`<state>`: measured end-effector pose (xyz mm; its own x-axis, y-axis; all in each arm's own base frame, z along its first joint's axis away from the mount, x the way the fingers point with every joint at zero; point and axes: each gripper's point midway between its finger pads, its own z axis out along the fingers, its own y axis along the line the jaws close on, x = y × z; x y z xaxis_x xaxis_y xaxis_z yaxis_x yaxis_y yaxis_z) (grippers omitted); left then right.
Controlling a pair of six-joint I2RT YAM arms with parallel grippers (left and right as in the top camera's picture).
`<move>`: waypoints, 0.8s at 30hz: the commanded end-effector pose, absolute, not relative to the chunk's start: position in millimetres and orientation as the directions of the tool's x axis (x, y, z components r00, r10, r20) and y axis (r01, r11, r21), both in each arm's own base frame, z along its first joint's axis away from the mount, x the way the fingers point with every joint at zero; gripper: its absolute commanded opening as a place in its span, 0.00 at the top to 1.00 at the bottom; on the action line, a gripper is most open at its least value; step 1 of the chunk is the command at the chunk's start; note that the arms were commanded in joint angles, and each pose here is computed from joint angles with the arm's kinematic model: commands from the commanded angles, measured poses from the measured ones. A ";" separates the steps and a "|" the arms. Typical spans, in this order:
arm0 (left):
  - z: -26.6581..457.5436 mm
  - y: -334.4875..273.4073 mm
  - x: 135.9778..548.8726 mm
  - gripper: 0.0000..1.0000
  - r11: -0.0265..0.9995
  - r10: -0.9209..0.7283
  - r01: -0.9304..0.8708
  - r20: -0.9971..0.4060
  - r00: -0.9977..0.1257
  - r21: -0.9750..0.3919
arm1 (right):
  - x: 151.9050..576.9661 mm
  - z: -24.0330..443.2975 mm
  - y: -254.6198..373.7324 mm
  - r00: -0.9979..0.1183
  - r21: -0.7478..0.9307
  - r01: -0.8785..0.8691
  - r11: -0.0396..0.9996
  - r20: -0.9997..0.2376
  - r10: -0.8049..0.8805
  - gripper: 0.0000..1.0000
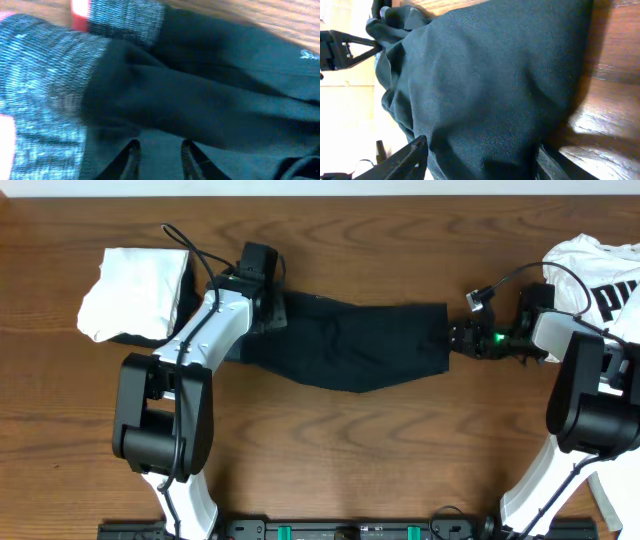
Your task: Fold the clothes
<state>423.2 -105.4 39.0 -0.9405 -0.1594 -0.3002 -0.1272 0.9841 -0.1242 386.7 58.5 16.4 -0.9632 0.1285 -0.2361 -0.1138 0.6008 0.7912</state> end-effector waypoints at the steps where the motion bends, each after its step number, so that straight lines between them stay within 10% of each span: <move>1: 56.3 -127.4 423.2 0.73 0.970 -0.139 -0.068 -0.303 -0.943 -0.231 | 379.2 -2.3 53.1 -0.976 0.739 -0.054 0.671 -0.182 0.122 0.37; 10: 111.3 -191.7 408.8 0.73 0.942 -0.050 0.090 -0.399 -0.916 -0.324 | 378.5 -4.9 51.4 -0.977 0.728 -0.049 0.684 -0.179 0.120 0.35; 24: 38.0 -258.5 365.3 0.73 0.939 0.119 0.193 -0.259 -0.959 -0.285 | 376.9 -5.5 51.4 -0.978 0.727 -0.043 0.685 -0.171 0.120 0.35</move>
